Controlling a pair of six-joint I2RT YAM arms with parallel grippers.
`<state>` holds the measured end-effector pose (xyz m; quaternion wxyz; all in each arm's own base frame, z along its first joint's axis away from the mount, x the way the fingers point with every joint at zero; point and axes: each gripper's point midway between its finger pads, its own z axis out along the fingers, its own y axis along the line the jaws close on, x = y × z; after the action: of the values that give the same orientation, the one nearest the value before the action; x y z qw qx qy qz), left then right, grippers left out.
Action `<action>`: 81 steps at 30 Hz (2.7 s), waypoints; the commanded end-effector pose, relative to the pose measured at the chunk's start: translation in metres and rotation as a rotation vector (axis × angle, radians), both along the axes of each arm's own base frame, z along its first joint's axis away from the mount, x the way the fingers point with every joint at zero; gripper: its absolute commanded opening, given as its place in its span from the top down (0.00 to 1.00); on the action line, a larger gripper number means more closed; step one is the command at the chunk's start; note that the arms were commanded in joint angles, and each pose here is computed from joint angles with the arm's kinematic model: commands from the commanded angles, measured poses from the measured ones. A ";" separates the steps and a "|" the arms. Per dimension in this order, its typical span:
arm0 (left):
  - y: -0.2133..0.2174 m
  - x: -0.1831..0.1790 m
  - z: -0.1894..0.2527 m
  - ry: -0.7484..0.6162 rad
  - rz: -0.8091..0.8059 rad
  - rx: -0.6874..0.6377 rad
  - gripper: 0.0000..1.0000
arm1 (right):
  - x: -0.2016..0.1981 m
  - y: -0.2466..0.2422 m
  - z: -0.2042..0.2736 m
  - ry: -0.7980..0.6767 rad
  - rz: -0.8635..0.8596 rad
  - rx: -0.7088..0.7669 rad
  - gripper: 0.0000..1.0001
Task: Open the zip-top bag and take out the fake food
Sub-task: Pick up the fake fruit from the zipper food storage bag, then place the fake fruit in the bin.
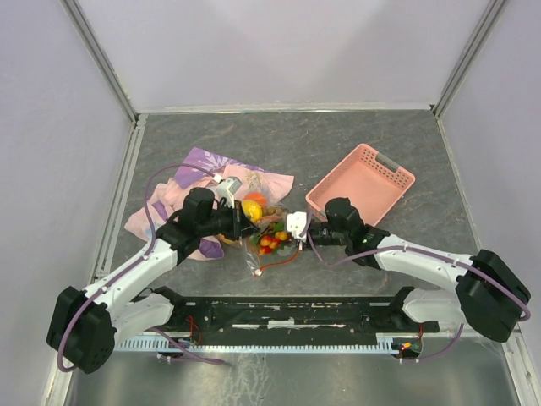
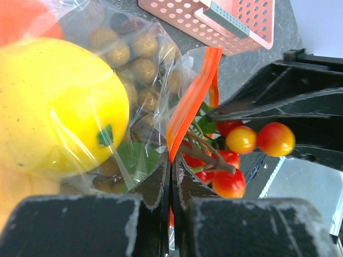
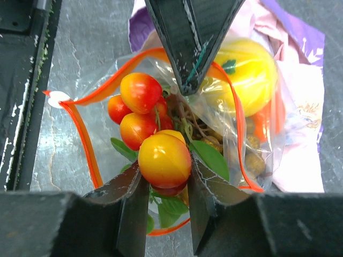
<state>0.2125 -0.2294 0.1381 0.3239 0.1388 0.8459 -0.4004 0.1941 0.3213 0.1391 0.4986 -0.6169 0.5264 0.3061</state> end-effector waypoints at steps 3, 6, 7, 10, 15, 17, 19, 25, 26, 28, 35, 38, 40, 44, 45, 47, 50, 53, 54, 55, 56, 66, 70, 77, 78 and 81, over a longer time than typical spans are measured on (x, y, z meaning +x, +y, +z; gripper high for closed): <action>-0.002 0.019 0.021 -0.069 0.063 -0.041 0.97 | -0.007 0.003 0.038 -0.015 0.048 0.117 0.88; -0.002 0.022 0.023 -0.075 0.078 -0.047 0.97 | -0.009 0.001 0.048 -0.016 0.054 0.142 0.89; -0.002 0.023 0.023 -0.074 0.082 -0.047 0.97 | -0.010 -0.001 0.050 -0.016 0.053 0.147 0.89; -0.002 0.024 0.023 -0.076 0.087 -0.052 0.97 | -0.011 -0.005 0.061 -0.026 0.048 0.169 0.89; -0.003 0.024 0.021 -0.071 0.083 -0.054 0.97 | -0.009 -0.014 0.078 -0.048 0.017 0.207 0.89; -0.003 0.024 0.022 -0.071 0.084 -0.056 0.97 | -0.007 -0.016 0.085 -0.054 0.001 0.222 0.89; -0.003 0.024 0.022 -0.072 0.082 -0.058 0.97 | -0.004 -0.019 0.092 -0.059 -0.015 0.241 0.89; -0.003 0.023 0.023 -0.075 0.079 -0.058 0.97 | 0.007 -0.029 0.107 -0.066 -0.088 0.296 0.89; -0.003 0.022 0.023 -0.075 0.077 -0.058 0.97 | 0.010 -0.031 0.109 -0.065 -0.104 0.305 0.89; -0.003 0.022 0.023 -0.076 0.077 -0.059 0.97 | 0.017 -0.036 0.113 -0.060 -0.153 0.327 0.89; -0.002 0.021 0.024 -0.079 0.072 -0.060 0.97 | 0.048 -0.065 0.124 -0.047 -0.380 0.412 0.88; -0.002 0.020 0.024 -0.081 0.068 -0.060 0.97 | 0.061 -0.081 0.128 -0.049 -0.490 0.460 0.89; -0.003 0.020 0.023 -0.078 0.065 -0.060 0.97 | 0.071 -0.094 0.127 -0.052 -0.574 0.482 0.89; -0.003 0.019 0.023 -0.077 0.060 -0.060 0.97 | 0.085 -0.117 0.124 -0.041 -0.712 0.514 0.89; -0.003 0.019 0.023 -0.077 0.059 -0.061 0.97 | 0.089 -0.124 0.123 -0.034 -0.754 0.524 0.89; -0.003 0.019 0.024 -0.079 0.060 -0.062 0.97 | 0.096 -0.139 0.122 -0.027 -0.844 0.550 0.88; -0.003 0.019 0.024 -0.079 0.058 -0.063 0.97 | 0.105 -0.160 0.117 -0.003 -0.970 0.575 0.83; -0.003 0.019 0.024 -0.080 0.057 -0.063 0.97 | 0.113 -0.176 0.108 0.024 -1.070 0.571 0.82; -0.003 0.019 0.024 -0.080 0.057 -0.064 0.97 | 0.115 -0.180 0.105 0.033 -1.096 0.573 0.82; -0.003 0.019 0.024 -0.080 0.057 -0.064 0.97 | 0.117 -0.184 0.102 0.043 -1.123 0.574 0.81; -0.004 0.019 0.024 -0.079 0.057 -0.064 0.97 | 0.119 -0.189 0.099 0.053 -1.152 0.573 0.81; -0.005 0.020 0.026 -0.082 0.051 -0.068 0.97 | 0.138 -0.245 0.060 0.171 -1.546 0.551 0.48; -0.006 0.020 0.026 -0.081 0.048 -0.069 0.97 | 0.139 -0.267 0.043 0.217 -1.725 0.530 0.06; -0.006 0.020 0.026 -0.081 0.047 -0.072 0.97 | 0.141 -0.261 0.047 0.236 -1.698 0.559 0.01; -0.006 0.020 0.026 -0.081 0.046 -0.073 0.97 | 0.141 -0.261 0.047 0.237 -1.694 0.561 0.01; -0.006 0.019 0.026 -0.081 0.047 -0.071 0.97 | 0.140 -0.259 0.048 0.240 -1.683 0.561 0.01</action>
<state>0.2263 -0.2301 0.1460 0.3523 0.1217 0.8385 -0.3975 0.3291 0.0625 0.1599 0.6077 0.1309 0.7833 0.0020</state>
